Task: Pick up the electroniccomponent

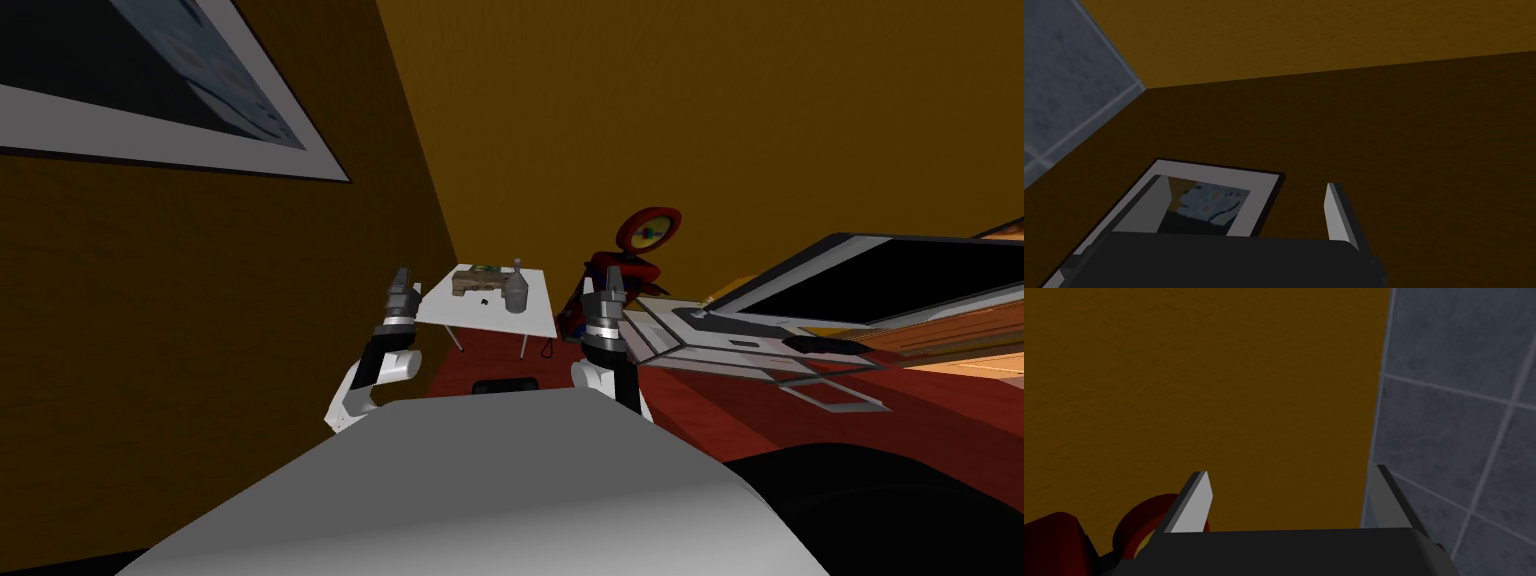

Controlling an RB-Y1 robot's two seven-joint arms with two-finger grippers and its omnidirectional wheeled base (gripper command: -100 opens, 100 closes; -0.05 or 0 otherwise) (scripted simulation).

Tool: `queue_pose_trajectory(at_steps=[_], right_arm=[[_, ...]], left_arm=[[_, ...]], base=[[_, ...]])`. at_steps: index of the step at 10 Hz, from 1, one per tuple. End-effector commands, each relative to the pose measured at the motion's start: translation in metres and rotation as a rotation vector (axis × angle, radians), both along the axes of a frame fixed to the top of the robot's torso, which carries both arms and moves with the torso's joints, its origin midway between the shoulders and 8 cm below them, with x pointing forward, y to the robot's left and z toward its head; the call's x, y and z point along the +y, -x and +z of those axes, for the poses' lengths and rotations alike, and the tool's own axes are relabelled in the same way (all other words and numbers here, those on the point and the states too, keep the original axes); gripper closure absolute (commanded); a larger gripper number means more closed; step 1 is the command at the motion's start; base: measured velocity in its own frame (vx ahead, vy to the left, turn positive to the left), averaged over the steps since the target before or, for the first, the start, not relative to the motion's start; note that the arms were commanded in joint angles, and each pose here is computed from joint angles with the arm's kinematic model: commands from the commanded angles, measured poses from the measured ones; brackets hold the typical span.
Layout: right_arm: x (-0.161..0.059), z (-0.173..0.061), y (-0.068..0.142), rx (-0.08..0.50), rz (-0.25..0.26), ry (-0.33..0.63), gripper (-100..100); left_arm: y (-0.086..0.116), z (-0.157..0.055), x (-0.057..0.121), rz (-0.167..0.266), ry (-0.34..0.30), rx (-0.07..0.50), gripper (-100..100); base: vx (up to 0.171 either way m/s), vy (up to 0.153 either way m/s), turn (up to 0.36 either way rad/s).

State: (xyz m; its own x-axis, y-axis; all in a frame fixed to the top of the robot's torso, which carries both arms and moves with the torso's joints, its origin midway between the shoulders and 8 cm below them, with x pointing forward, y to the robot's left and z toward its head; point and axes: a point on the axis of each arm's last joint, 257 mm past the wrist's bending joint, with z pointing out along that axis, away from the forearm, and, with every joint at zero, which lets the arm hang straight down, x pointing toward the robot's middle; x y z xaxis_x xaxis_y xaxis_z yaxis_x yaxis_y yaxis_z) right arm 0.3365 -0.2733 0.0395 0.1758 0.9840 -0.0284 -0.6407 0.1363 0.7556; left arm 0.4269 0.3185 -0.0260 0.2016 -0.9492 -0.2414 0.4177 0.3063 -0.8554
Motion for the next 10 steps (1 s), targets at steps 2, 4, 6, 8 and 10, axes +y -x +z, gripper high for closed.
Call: queue_pose_trajectory(at_steps=[2, 4, 6, 8, 10], right_arm=[[0.0, 0.0, 0.0, 0.0, 0.0, 0.0, 0], [0.0, 0.0, 0.0, 0.0, 0.0, 0.0, 0], [0.0, 0.0, 0.0, 0.0, 0.0, 0.0, 0], [0.0, 0.0, 0.0, 0.0, 0.0, 0.0, 0], [0.0, 0.0, 0.0, 0.0, 0.0, 0.0, 0]], left_arm=[[-0.015, -0.015, 0.008, 0.018, -0.004, 0.062, -100], [-0.028, -0.028, 0.016, 0.035, -0.005, 0.114, -100], [-0.041, -0.043, 0.024, 0.052, -0.002, 0.169, -100], [-0.053, -0.057, 0.033, 0.07, 0.003, 0.221, -100], [-0.064, -0.071, 0.041, 0.087, 0.01, 0.271, -100]], base=[[-0.011, 0.023, -0.048], [-0.011, 0.02, -0.063], [-0.012, 0.024, -0.059], [-0.01, 0.024, -0.065], [-0.008, 0.013, -0.049]])
